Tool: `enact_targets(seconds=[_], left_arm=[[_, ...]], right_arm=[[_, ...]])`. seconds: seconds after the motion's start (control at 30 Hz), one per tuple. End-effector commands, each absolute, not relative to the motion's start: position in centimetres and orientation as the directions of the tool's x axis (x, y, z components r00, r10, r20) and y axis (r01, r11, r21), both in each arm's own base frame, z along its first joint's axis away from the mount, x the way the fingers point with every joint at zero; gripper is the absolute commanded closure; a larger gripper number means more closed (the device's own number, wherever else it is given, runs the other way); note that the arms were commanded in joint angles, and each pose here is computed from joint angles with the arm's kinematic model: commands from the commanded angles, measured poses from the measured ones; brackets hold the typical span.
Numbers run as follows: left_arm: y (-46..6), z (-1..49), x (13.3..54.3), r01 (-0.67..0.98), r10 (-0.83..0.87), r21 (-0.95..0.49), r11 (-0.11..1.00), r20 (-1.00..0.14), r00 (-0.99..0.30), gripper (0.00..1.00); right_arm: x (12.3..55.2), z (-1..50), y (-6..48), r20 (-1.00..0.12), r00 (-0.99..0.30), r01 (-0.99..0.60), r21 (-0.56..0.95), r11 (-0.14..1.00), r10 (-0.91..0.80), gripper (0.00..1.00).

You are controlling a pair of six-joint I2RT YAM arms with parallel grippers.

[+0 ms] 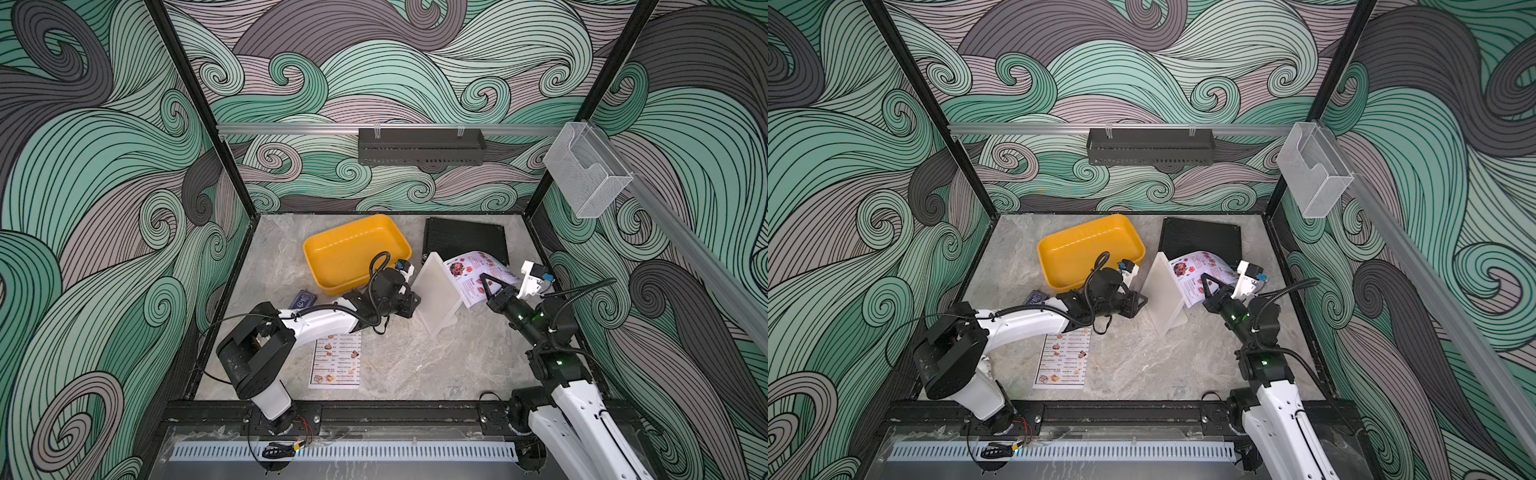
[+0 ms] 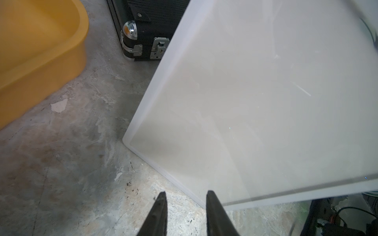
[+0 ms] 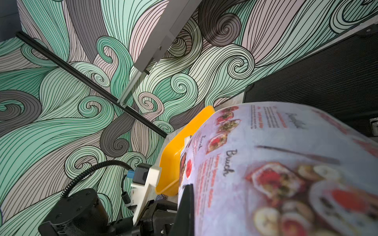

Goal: Replace the menus in the menu holders
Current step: Insert the menu into the menu holder.

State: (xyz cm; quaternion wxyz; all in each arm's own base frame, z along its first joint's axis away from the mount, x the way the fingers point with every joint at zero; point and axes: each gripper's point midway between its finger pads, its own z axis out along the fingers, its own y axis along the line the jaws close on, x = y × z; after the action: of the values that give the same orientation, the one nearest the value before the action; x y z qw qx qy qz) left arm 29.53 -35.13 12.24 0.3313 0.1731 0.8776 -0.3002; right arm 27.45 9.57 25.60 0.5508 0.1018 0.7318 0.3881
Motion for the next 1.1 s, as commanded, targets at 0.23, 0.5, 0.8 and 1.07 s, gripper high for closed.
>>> enact_targets(seconds=[0.23,0.5,0.8,1.07], left_arm=[[-35.3,13.2,30.0,0.497,0.084,-0.419,0.760,-0.694,-0.715,0.68],[-35.3,13.2,30.0,0.497,0.085,-0.420,0.759,-0.693,-0.716,0.68],[-35.4,13.2,29.9,0.501,0.088,-0.421,0.756,-0.693,-0.716,0.68],[-35.4,13.3,29.9,0.504,0.091,-0.420,0.755,-0.693,-0.715,0.68]], right_arm=[[26.8,27.1,9.9,-0.802,-0.392,-0.316,0.578,0.752,0.451,1.00],[26.9,27.3,10.5,-0.809,-0.430,-0.338,0.557,0.759,0.401,1.00],[27.9,27.7,11.2,-0.824,-0.452,-0.371,0.521,0.768,0.341,1.00],[30.1,28.6,12.4,-0.834,-0.457,-0.427,0.510,0.747,0.308,1.00]])
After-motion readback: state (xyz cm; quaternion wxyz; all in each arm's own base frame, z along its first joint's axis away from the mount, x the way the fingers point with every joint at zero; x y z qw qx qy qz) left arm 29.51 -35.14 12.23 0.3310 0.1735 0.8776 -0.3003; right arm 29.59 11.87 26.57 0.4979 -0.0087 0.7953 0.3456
